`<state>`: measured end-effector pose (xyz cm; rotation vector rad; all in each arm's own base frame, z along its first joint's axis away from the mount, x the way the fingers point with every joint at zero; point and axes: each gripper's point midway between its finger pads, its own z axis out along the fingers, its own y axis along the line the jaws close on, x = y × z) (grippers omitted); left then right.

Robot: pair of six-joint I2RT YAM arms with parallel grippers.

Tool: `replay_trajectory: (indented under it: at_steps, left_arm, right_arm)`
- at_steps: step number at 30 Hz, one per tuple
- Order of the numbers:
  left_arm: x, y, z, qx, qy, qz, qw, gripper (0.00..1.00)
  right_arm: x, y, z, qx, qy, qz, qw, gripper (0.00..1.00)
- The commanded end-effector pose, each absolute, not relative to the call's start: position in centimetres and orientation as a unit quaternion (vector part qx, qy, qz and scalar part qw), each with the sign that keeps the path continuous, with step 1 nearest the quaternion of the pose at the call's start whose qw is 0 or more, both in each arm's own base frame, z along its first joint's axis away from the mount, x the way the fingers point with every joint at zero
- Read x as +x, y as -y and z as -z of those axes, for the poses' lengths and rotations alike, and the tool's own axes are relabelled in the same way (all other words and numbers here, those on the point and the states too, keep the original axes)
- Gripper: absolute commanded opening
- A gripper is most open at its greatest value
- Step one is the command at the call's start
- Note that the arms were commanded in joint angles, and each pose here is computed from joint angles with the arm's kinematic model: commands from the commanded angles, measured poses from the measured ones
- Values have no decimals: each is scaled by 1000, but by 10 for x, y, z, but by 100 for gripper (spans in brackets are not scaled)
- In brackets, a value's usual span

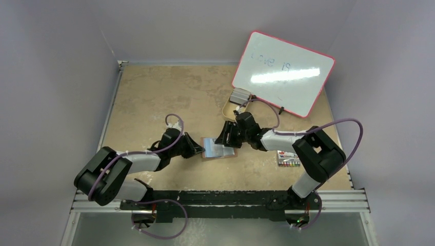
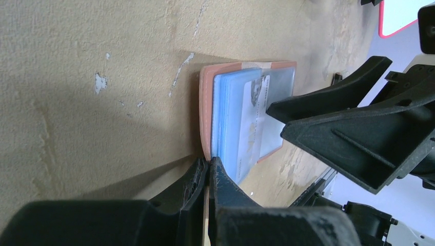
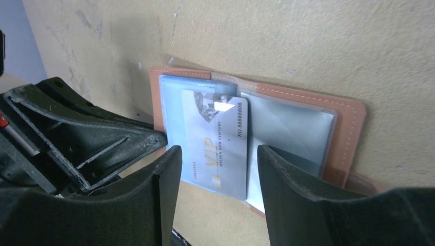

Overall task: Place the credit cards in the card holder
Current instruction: Insert the credit card into the card holder.

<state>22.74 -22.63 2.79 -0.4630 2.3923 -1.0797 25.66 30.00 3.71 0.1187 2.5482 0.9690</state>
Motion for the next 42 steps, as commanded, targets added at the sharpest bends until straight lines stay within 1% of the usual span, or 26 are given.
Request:
replay_trajectory:
  at_steps: [1, 14, 19, 25, 29, 36, 42]
  left_arm:
    - [231, 232, -42, -162, -858, 417, 252, 0]
    - [229, 235, -47, -154, -854, 428, 251, 0]
    - [229, 235, -49, -156, -853, 430, 252, 0]
    - [230, 236, -53, -157, -850, 434, 254, 0]
    - [230, 236, -55, -157, -848, 436, 256, 0]
    - [229, 235, -57, -155, -850, 433, 257, 0]
    - [229, 235, -58, -154, -849, 434, 258, 0]
  right_arm:
    - [255, -315, -47, 31, -910, -355, 211, 58]
    - [251, -330, -55, 26, -903, -376, 206, 55]
    - [253, -330, -59, 10, -900, -378, 217, 49]
    - [244, -343, -64, -3, -889, -410, 203, 47]
    - [241, -343, -62, -2, -889, -412, 199, 48]
    - [249, -321, -68, 6, -909, -348, 227, 53]
    - [251, -316, -58, 14, -913, -335, 232, 57]
